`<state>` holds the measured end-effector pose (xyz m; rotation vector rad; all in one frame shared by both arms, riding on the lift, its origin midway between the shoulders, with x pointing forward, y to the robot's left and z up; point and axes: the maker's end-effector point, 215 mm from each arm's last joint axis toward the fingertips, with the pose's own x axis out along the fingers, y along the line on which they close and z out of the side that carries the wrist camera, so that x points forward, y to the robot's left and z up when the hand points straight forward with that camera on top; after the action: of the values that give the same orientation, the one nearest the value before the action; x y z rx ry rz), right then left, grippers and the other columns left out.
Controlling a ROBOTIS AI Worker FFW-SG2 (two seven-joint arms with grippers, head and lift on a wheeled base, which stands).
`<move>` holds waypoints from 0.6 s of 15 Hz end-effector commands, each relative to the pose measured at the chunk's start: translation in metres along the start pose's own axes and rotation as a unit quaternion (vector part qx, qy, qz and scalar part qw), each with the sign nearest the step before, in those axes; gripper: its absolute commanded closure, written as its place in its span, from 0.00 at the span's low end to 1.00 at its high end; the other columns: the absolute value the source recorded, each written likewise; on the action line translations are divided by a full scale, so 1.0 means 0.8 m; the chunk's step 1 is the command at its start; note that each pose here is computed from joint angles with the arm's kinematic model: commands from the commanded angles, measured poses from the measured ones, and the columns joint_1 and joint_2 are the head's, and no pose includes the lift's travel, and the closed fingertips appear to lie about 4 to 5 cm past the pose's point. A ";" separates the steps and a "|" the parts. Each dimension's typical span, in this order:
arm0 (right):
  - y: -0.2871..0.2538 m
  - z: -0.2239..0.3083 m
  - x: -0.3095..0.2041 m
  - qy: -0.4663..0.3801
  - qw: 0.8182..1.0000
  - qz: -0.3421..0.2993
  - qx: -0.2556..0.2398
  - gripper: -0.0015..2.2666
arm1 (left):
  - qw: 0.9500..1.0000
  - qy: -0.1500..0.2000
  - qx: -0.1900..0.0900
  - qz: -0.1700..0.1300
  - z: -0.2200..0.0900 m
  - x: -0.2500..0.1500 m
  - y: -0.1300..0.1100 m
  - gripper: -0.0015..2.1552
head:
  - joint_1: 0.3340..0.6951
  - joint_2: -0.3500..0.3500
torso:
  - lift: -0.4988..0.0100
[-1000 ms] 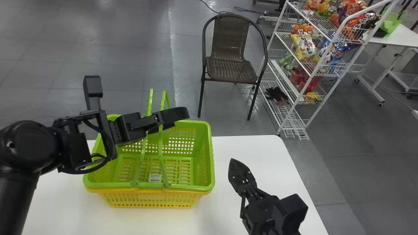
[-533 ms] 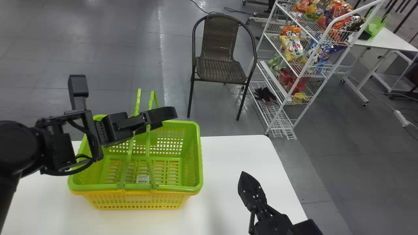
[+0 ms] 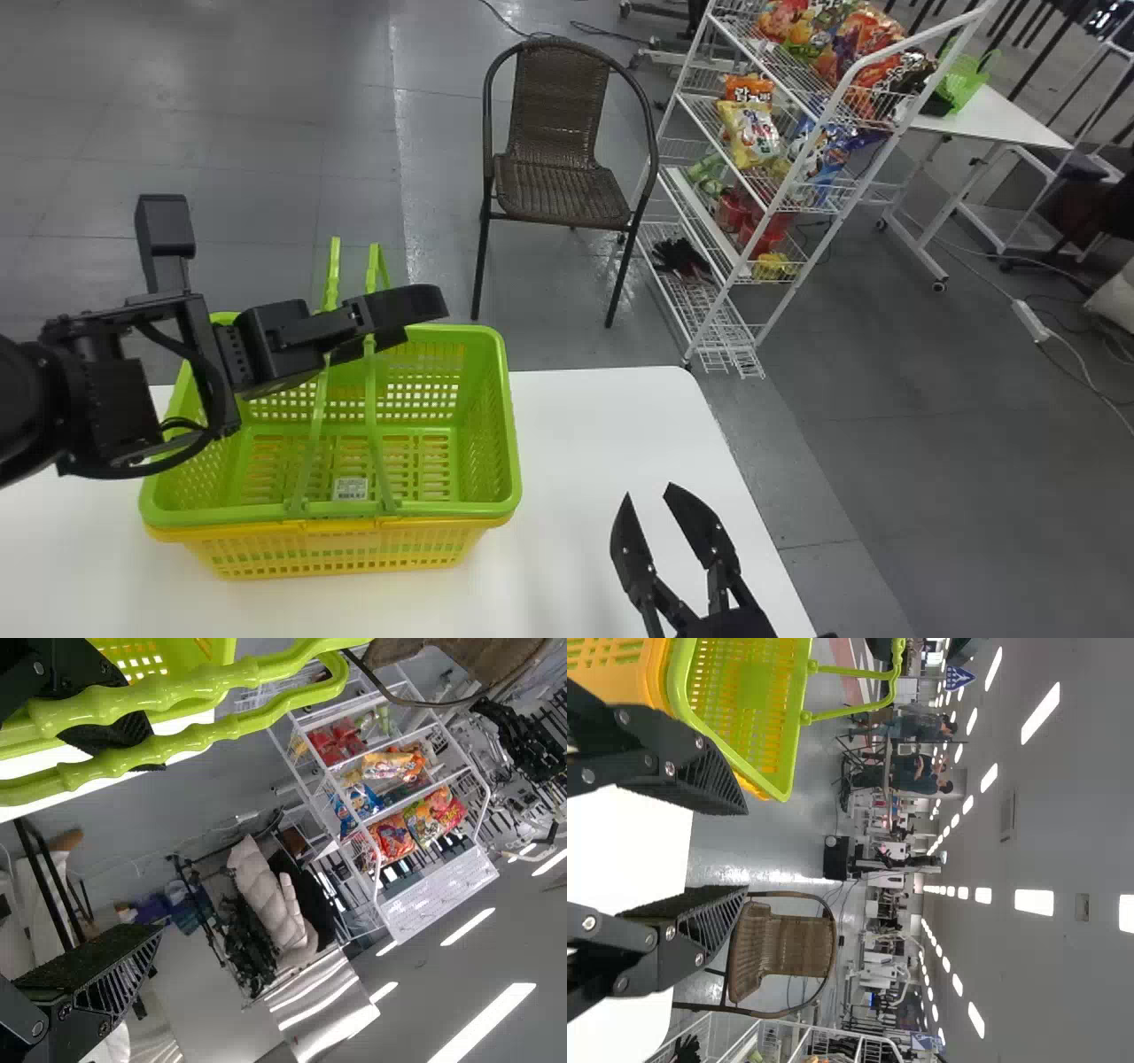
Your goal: Grasp handle with right gripper to insert into left gripper then lift and swing left to center
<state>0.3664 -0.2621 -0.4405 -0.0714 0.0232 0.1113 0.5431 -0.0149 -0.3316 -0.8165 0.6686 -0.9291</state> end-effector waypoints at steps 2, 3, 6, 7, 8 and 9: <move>-0.008 -0.006 -0.006 -0.001 1.000 -0.007 0.002 0.03 | 1.000 0.004 -0.004 -0.001 -0.002 0.000 -0.004 0.09 | 1.00 0.03 | 0.98; -0.008 -0.008 -0.007 0.001 1.000 -0.008 0.003 0.03 | 1.000 0.006 -0.004 0.002 -0.003 0.001 -0.005 0.09 | 1.00 0.02 | 0.98; -0.009 -0.014 -0.009 0.006 1.000 -0.009 0.003 0.03 | 1.000 0.013 -0.013 -0.005 -0.004 0.001 -0.015 0.09 | 1.00 0.01 | 0.98; -0.010 -0.013 -0.009 0.005 1.000 -0.009 0.003 0.03 | 1.000 0.014 -0.012 -0.003 -0.003 0.001 -0.016 0.09 | 1.00 0.00 | 0.98; -0.009 -0.013 -0.009 0.005 1.000 -0.010 0.004 0.03 | 1.000 0.014 -0.013 -0.007 -0.001 0.001 -0.020 0.09 | 1.00 0.00 | 0.98; -0.009 -0.014 -0.009 0.005 1.000 -0.010 0.004 0.03 | 1.000 0.016 -0.015 -0.009 0.001 0.001 -0.024 0.09 | 1.00 0.00 | 0.98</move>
<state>0.3600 -0.2714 -0.4506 -0.0653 0.0329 0.0912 0.5366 -0.0212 -0.3200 -0.8306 0.7045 -0.9427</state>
